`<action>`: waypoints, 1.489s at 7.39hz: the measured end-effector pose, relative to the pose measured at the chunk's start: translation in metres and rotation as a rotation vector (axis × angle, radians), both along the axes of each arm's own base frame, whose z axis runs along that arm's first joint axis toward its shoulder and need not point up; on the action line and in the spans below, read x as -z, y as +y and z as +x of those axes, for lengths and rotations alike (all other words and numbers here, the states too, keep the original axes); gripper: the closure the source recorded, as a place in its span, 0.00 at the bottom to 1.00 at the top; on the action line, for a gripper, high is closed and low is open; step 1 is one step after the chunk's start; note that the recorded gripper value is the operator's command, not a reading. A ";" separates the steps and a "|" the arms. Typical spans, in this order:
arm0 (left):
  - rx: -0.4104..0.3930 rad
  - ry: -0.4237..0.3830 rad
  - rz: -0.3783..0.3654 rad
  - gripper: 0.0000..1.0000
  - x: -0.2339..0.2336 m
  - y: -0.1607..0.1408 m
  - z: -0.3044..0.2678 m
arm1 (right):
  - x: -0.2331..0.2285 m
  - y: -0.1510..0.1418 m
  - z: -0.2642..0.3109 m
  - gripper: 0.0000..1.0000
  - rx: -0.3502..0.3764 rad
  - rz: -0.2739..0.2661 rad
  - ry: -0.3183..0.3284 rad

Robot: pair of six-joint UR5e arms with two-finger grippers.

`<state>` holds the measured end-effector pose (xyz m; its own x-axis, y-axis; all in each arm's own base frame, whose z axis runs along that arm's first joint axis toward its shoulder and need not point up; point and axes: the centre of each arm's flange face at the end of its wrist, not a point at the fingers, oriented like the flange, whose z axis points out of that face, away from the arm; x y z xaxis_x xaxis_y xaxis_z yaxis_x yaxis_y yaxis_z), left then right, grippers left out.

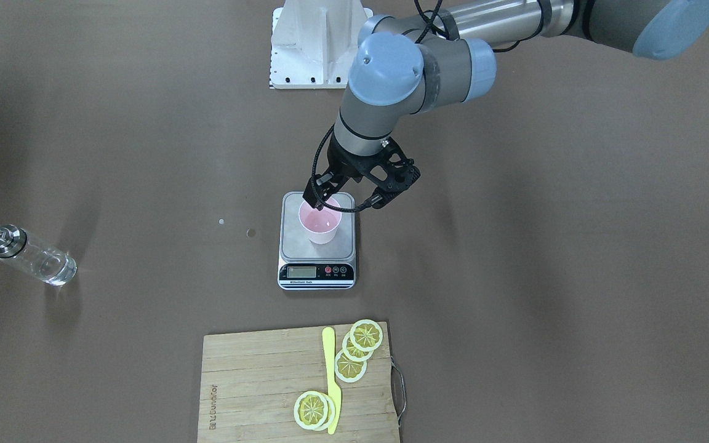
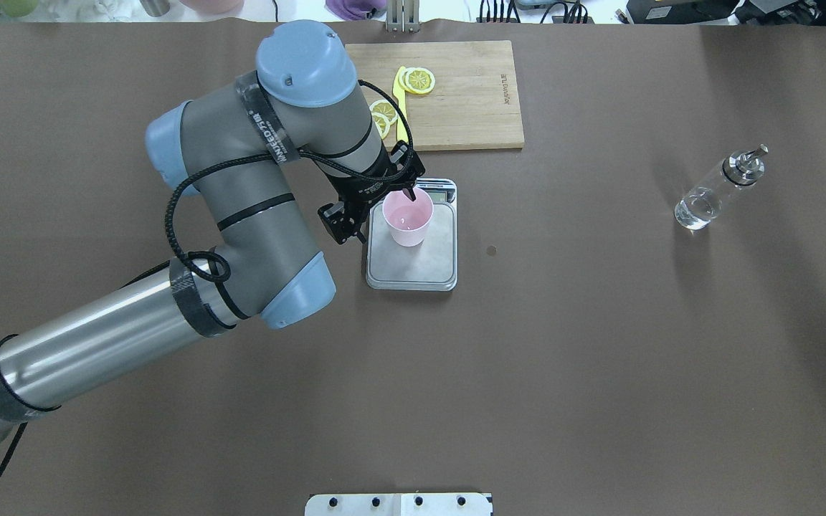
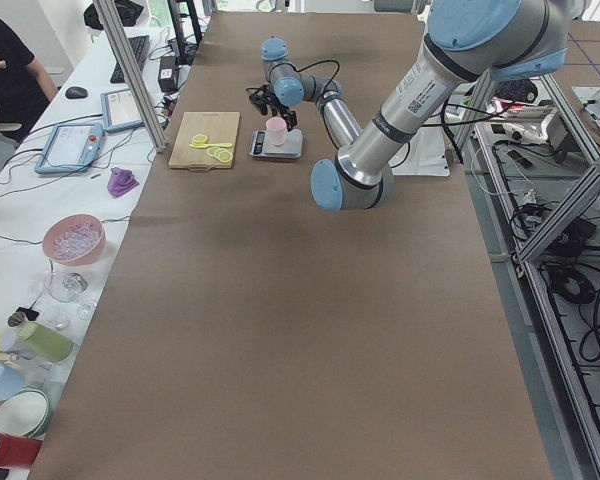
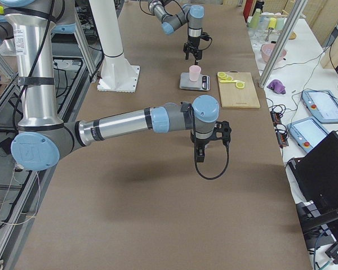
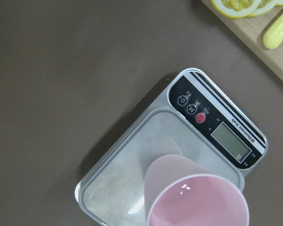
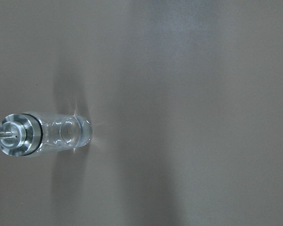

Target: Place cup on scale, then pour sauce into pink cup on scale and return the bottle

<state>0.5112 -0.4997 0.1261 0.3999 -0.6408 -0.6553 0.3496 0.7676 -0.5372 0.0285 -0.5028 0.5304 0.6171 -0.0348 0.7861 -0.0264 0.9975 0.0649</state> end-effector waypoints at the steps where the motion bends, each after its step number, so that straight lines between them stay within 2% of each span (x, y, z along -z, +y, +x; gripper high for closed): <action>1: 0.009 0.011 0.023 0.01 -0.006 0.005 -0.029 | 0.002 -0.002 -0.006 0.00 0.011 0.009 0.007; 2: 0.011 0.009 0.059 0.01 -0.018 0.006 -0.060 | 0.008 -0.006 -0.017 0.01 0.028 0.042 0.011; 3: 0.012 0.002 0.095 0.01 -0.033 0.006 -0.086 | 0.017 -0.004 -0.032 0.00 0.041 0.098 0.005; 5: 0.040 -0.006 0.136 0.01 -0.048 -0.002 -0.129 | 0.048 0.027 -0.075 0.00 0.027 0.189 -0.004; 6: 0.046 -0.013 0.152 0.01 -0.054 -0.006 -0.140 | 0.060 0.047 -0.093 0.00 0.015 0.205 -0.003; 8: 0.042 -0.024 0.176 0.01 -0.061 -0.006 -0.149 | 0.073 0.073 -0.117 0.02 0.004 0.200 -0.014; 10: 0.043 -0.023 0.183 0.01 -0.060 -0.005 -0.151 | 0.056 0.094 -0.145 0.03 -0.045 0.258 0.020; 11: 0.043 -0.025 0.183 0.01 -0.061 -0.005 -0.151 | 0.046 0.100 -0.156 0.04 -0.075 0.291 0.017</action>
<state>0.3607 -0.5050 0.1874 0.3925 -0.5285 -0.7527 0.3955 0.8359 -0.3807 -0.1276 -0.4030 0.4848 0.6391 -0.2114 0.7395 -0.0958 0.9321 0.3492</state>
